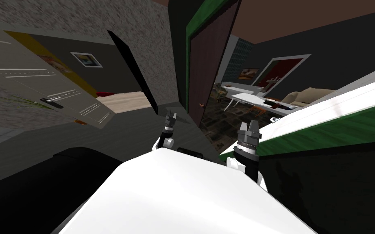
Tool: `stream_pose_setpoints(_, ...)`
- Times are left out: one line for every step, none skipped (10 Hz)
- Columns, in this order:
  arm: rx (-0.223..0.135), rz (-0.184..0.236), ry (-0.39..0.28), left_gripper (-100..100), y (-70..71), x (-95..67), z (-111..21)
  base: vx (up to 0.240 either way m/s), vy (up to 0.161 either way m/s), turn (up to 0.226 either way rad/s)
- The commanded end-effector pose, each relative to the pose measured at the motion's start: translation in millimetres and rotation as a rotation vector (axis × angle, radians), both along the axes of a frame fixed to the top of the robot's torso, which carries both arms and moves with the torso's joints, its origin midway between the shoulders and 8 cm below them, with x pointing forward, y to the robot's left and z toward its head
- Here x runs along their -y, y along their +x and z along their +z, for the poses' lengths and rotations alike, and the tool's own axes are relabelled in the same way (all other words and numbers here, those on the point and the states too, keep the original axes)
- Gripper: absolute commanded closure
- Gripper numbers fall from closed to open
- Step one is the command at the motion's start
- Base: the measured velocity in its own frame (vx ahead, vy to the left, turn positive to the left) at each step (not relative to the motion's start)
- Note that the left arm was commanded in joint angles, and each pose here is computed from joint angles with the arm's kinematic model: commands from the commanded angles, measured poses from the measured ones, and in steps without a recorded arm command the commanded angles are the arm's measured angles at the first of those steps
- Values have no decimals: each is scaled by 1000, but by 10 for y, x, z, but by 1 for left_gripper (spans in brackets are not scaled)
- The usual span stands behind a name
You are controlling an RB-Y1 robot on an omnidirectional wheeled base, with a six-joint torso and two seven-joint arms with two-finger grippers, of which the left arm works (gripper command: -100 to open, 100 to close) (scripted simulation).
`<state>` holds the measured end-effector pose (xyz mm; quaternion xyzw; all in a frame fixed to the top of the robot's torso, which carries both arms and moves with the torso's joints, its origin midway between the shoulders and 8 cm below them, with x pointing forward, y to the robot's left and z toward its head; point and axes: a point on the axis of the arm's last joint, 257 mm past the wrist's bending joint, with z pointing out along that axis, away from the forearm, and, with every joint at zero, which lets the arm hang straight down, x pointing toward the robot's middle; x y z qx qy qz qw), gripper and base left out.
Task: Push the door open
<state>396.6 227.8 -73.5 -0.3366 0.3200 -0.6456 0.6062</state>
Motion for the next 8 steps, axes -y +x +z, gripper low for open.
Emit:
stream_pose_setpoints(-19, -13, 0, -100, 62, 56, -101, 154, 53, -86)
stream_pose_setpoints(-37, -25, 0, -100, 108, 111, -203, 163, 57, -109)
stream_pose_setpoints(-46, -31, 0, -100, 130, 139, -254, 144, 52, -85)
stream_pose_setpoints(-55, -37, 0, -100, 151, 166, -306, 111, 54, -58)
stream_pose_setpoints(-73, -49, 1, -100, 193, 224, -410, 127, 59, -134)
stream_pose_setpoints(-83, -55, 1, -100, 214, 255, -464, 125, 59, -99)
stream_pose_setpoints(-92, -61, 1, -100, 234, 285, -518, 112, 47, -53)
stream_pose_setpoints(-111, -73, 3, -100, 271, 347, -626, 124, 53, -109)
